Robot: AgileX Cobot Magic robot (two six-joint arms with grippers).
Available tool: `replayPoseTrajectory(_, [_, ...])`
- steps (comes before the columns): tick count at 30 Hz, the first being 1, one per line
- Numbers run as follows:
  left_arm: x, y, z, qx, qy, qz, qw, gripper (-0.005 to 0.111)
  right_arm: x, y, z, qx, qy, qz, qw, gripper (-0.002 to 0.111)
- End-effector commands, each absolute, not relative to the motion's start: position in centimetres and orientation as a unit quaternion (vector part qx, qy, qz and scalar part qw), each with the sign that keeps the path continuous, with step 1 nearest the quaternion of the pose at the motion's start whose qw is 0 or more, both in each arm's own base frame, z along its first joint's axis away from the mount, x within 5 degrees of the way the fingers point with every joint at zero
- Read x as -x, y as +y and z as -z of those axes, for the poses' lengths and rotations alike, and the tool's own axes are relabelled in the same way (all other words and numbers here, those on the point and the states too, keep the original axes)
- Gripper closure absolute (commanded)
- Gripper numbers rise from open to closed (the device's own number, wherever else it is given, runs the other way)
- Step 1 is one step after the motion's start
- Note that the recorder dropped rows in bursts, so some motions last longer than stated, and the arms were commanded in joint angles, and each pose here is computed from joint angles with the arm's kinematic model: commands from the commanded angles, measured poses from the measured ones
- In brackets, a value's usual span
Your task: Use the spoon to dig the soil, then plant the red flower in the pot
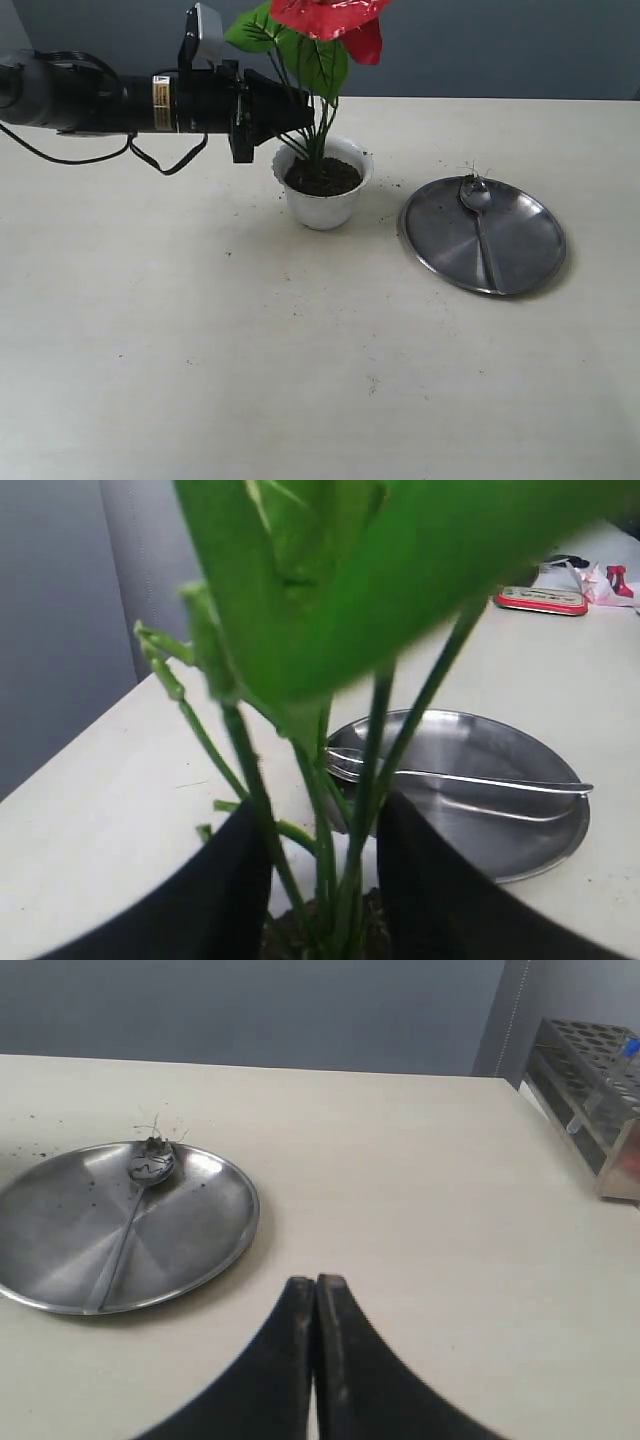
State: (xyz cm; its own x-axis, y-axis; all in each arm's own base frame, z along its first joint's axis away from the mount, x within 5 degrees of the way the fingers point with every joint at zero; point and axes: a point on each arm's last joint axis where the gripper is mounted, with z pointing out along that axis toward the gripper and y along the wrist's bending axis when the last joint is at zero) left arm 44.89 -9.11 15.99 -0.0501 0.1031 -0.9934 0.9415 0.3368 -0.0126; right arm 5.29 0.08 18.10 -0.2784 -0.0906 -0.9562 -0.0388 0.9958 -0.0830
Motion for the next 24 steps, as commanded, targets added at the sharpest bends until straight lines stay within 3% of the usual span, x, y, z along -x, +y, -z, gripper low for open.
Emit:
replayPoseTrajectory(1, [-44.9, -7.7, -16.9, -0.417, 0.619, 0.378, 0.548, 0.071, -5.3, 0.0, -18.0, 0.041, 0.797, 0.025, 0.603, 0.108])
replayPoseTrajectory(12, [-45.3, -3.0, -17.6, -0.383, 0.643, 0.354, 0.561, 0.071, -5.3, 0.0, -18.0, 0.041, 0.797, 0.025, 0.603, 0.108])
replayPoseTrajectory(24, [-45.0, -5.0, -17.5, -0.404, 0.636, 0.366, 0.547, 0.071, -5.3, 0.0, -18.0, 0.041, 0.797, 0.025, 0.603, 0.108])
